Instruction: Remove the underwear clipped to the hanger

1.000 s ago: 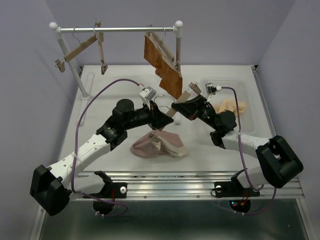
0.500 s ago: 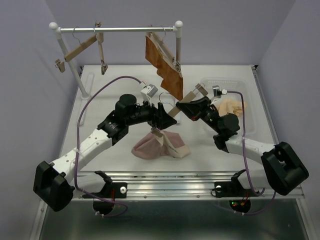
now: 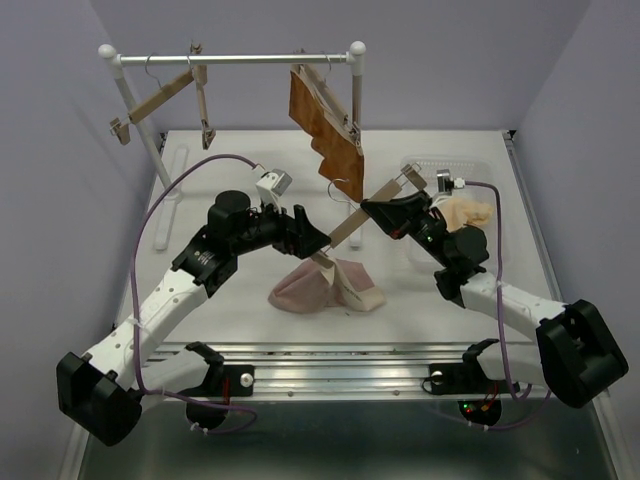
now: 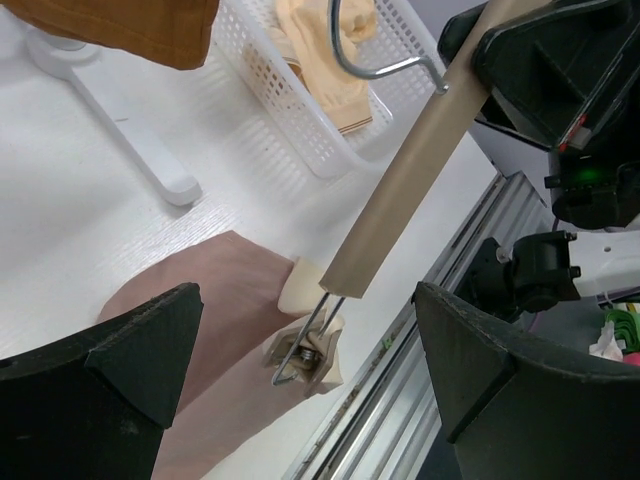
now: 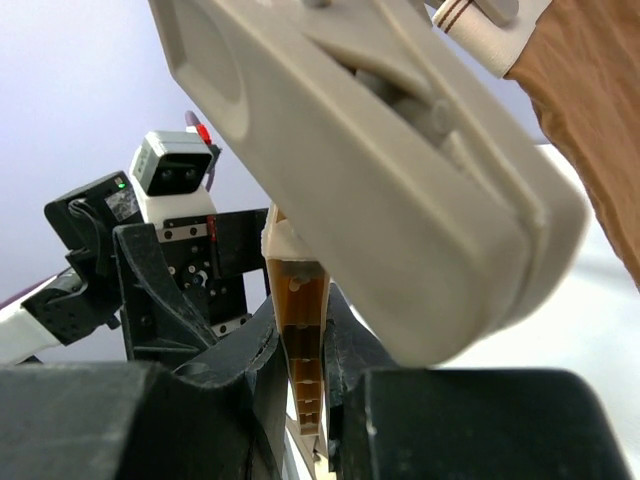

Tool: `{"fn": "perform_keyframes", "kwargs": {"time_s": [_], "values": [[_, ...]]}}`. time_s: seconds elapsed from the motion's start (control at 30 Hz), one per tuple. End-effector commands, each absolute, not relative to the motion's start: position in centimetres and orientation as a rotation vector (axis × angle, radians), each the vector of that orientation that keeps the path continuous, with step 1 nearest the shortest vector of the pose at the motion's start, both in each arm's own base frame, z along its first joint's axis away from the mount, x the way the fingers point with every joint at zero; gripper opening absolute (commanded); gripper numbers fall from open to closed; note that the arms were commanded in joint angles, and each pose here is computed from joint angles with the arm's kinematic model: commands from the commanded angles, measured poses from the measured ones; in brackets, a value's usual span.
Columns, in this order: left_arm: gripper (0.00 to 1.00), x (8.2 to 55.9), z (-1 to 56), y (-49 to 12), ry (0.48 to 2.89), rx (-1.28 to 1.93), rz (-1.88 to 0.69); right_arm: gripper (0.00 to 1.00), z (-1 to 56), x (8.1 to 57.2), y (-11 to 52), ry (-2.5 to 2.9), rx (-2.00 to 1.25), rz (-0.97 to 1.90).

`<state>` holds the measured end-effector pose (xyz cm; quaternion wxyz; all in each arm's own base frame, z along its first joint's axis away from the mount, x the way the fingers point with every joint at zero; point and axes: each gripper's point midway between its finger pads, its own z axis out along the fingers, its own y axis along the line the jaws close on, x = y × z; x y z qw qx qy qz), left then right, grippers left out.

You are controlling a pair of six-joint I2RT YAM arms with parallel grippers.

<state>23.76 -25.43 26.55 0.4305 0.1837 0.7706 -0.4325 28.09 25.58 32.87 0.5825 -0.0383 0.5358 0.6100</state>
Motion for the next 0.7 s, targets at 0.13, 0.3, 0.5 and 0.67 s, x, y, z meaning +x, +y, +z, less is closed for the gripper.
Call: {"fn": "perform_keyframes", "kwargs": {"time_s": [0.13, 0.3, 0.5, 0.67], "values": [[0.99, 22.6, 25.5, -25.3, 1.917, 0.511, -1.133, 0.01, 37.3, 27.3, 25.3, 1.112, -0.143, 1.471], [0.99, 21.8, 25.2, -25.6, 1.898, 0.524, -1.190, 0.01, 37.4, 27.7, 25.7, 1.117, -0.146, 1.481], [0.99, 20.6, 25.8, -25.9, 1.845, 0.563, -1.254, 0.01, 36.8, 28.5, 26.3, 1.132, -0.150, 1.486], [0.99, 20.1, 25.8, -25.9, 1.839, 0.589, -1.275, 0.01, 36.3, 29.5, 26.4, 1.148, -0.120, 1.472]]}}
